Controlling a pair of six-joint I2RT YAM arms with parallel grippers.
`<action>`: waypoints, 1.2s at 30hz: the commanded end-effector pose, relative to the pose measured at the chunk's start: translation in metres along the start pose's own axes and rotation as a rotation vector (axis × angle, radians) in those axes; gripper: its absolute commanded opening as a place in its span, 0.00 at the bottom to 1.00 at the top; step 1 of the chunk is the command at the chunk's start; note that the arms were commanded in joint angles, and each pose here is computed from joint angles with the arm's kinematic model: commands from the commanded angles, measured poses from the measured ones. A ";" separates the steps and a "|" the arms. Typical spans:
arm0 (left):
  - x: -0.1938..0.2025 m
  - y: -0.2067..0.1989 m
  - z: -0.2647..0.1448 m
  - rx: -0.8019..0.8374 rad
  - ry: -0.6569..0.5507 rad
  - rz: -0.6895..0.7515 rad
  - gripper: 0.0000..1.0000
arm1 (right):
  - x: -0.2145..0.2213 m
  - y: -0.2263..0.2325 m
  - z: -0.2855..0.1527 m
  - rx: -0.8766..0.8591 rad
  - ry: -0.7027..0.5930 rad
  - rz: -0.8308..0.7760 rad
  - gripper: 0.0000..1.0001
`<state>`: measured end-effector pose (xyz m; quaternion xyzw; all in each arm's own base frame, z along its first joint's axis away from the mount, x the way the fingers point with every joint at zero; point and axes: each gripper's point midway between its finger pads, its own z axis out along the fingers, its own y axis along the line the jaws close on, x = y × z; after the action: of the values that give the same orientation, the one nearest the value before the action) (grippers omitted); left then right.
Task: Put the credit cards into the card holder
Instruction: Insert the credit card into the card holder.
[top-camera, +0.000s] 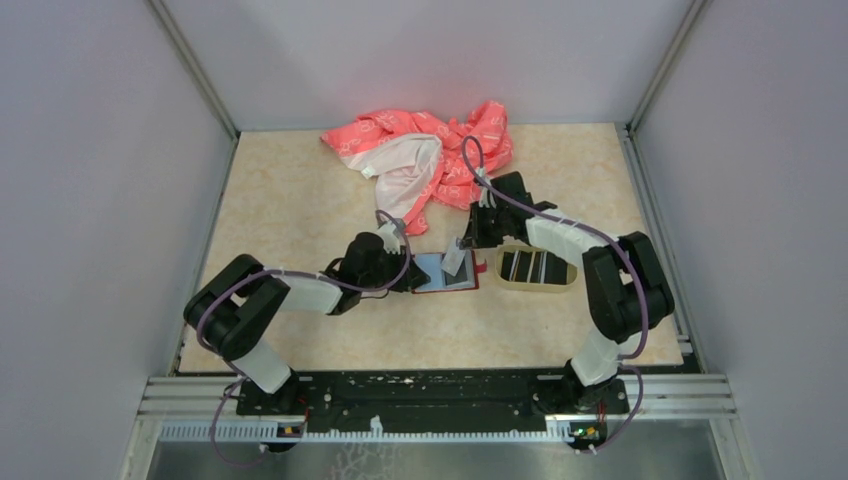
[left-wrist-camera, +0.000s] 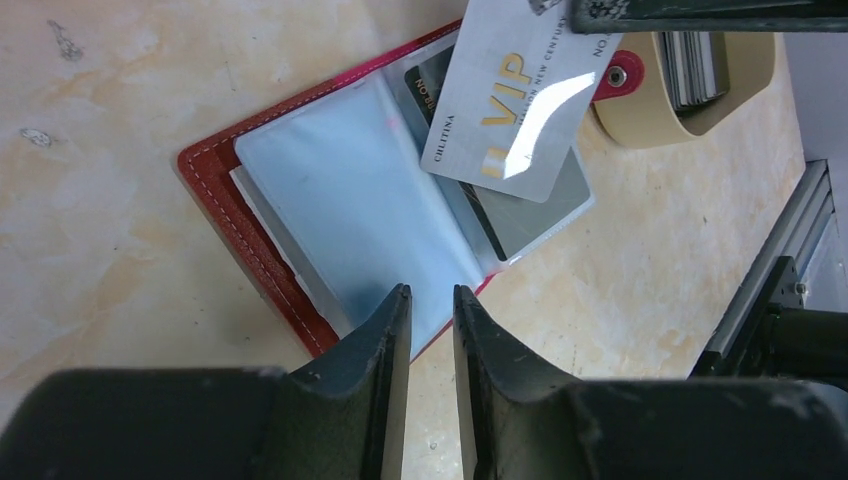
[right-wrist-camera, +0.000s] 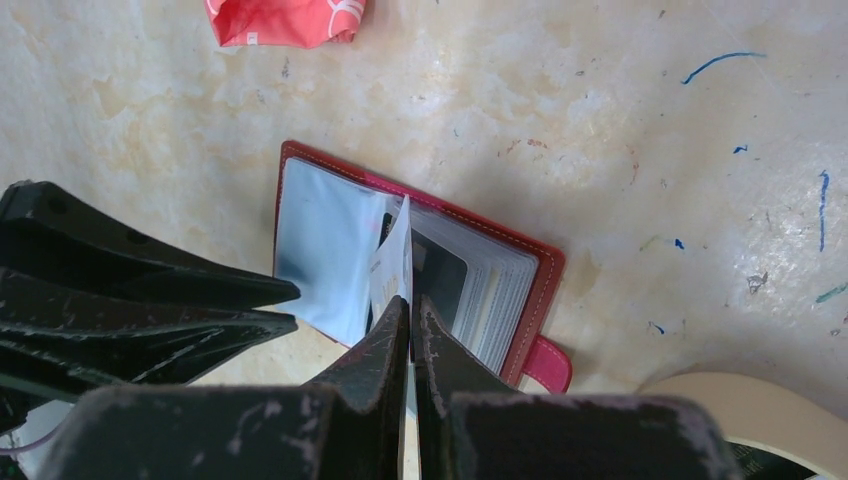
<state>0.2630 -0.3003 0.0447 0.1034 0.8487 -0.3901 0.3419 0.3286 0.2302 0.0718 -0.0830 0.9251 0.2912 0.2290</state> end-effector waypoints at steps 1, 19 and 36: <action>-0.008 -0.004 0.010 0.017 -0.016 0.023 0.27 | -0.019 0.011 -0.013 0.011 -0.066 -0.061 0.00; 0.017 0.021 0.003 -0.068 0.015 -0.013 0.12 | 0.007 0.010 0.007 -0.027 0.040 -0.042 0.00; 0.017 0.024 0.001 -0.079 0.016 0.011 0.11 | 0.025 0.015 0.019 -0.111 0.151 -0.066 0.00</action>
<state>0.2647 -0.2918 0.0278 0.0904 0.8584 -0.3687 0.3450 0.3070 0.2432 0.0481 -0.1145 0.9270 0.3175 0.1637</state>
